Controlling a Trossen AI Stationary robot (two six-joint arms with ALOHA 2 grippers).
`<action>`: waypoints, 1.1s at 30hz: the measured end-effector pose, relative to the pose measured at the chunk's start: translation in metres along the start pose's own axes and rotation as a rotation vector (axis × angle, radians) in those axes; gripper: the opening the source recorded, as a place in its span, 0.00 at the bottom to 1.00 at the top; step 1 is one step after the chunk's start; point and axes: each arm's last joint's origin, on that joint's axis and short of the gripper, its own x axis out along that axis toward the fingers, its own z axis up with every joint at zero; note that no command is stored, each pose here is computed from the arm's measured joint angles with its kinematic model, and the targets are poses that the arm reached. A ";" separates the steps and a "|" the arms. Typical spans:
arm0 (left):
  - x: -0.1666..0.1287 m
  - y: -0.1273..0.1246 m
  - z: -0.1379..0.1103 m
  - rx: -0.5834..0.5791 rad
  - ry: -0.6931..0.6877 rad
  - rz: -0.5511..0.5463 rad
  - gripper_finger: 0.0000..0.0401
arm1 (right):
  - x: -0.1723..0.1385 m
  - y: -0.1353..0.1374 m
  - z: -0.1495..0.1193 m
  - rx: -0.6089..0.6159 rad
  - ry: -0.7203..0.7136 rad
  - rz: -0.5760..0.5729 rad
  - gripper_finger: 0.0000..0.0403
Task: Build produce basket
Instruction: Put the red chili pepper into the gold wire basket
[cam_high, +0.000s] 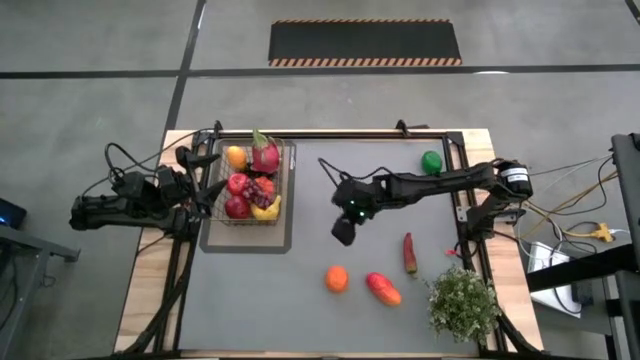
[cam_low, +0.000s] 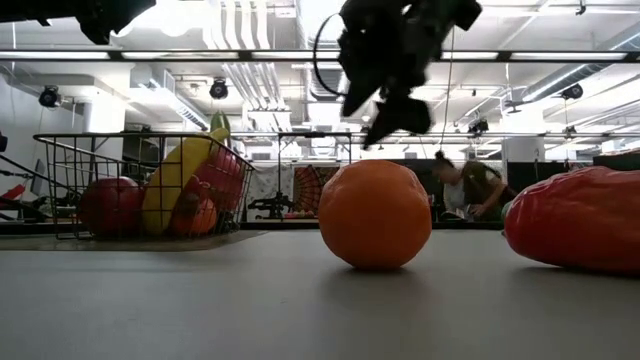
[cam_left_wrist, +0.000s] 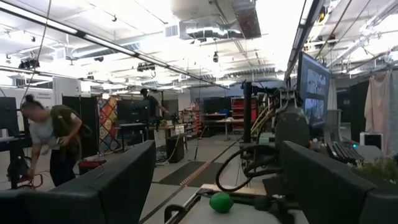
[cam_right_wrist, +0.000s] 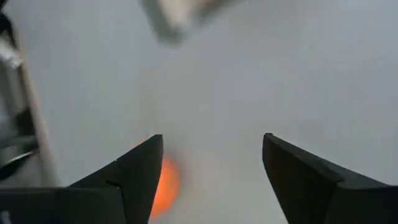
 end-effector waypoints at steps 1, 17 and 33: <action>0.000 0.000 0.000 0.001 0.002 0.000 0.81 | 0.000 0.000 -0.004 0.056 0.050 0.020 0.65; 0.001 -0.001 -0.002 0.003 0.007 -0.001 0.81 | -0.018 -0.005 -0.073 0.574 0.557 -0.455 0.64; 0.001 -0.001 -0.002 0.010 0.007 0.000 0.81 | 0.001 -0.018 -0.138 0.649 0.747 -0.612 0.64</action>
